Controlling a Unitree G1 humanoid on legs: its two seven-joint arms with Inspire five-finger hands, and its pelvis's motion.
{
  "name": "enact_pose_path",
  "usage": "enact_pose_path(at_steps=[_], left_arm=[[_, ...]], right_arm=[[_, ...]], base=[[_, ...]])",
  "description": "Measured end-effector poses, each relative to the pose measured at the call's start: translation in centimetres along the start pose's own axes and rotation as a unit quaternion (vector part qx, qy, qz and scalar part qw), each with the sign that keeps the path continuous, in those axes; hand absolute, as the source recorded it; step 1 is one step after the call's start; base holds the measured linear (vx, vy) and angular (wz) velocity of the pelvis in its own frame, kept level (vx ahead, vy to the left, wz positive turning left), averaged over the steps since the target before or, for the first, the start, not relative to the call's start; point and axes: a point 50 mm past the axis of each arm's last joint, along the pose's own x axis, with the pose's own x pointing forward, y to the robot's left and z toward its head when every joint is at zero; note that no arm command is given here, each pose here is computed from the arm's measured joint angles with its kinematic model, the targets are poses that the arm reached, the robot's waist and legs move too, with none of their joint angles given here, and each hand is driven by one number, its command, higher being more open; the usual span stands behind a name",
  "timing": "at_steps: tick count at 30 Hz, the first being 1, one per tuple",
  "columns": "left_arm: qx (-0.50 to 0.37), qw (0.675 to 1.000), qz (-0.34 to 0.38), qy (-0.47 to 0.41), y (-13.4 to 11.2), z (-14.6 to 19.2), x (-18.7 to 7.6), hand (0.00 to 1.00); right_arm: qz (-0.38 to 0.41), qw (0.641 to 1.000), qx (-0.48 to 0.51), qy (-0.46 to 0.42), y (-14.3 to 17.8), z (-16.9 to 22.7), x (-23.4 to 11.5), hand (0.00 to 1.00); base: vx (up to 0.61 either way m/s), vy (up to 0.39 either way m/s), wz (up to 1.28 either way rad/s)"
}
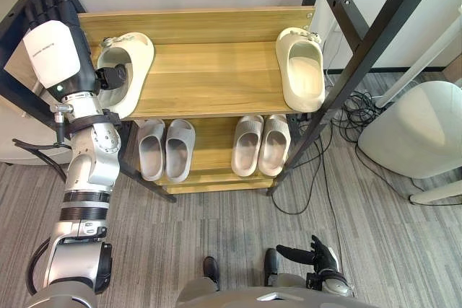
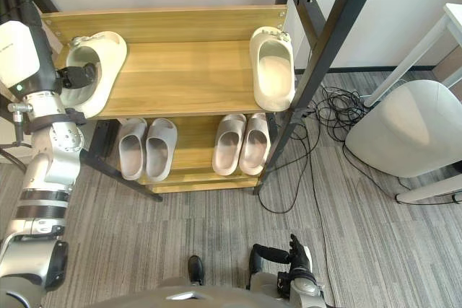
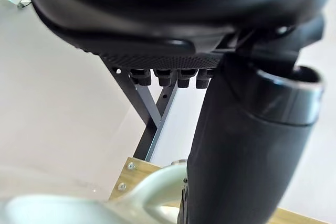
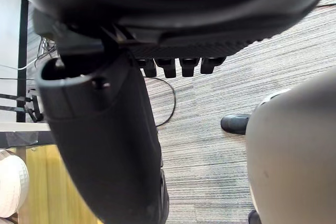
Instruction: Organize the slippers on the shoe rack
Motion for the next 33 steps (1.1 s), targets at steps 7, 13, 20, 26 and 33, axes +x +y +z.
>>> enact_pose_path(at_steps=[7, 13, 20, 26, 33], left_arm=[[0.014, 1.000, -0.021, -0.004, -0.5, 0.0, 0.3, 0.00], [0.025, 0.999, -0.032, -0.014, -0.2, -0.2, 0.8, 0.00], [0.021, 0.999, -0.043, -0.025, -0.5, 0.0, 0.6, 0.00], [-0.003, 0.998, -0.055, -0.030, -0.9, 0.4, 0.3, 0.00], [-0.042, 0.996, -0.077, -0.028, -2.2, 1.6, -0.9, 0.00]], right_arm=[[0.000, 1.000, 0.001, -0.003, 0.0, 0.0, 0.0, 1.00], [-0.001, 1.000, 0.005, -0.007, 0.0, 0.2, 0.0, 1.00], [-0.001, 1.000, 0.006, -0.008, 0.0, 0.2, 0.0, 1.00], [0.000, 1.000, 0.006, -0.006, 0.1, 0.2, 0.0, 1.00], [-0.004, 1.000, 0.006, -0.005, -0.2, 0.2, 0.0, 1.00]], base=[[-0.02, 0.021, -0.08], [-0.01, 0.009, -0.04], [-0.01, 0.004, 0.02], [-0.02, 0.010, 0.02], [-0.02, 0.022, 0.05]])
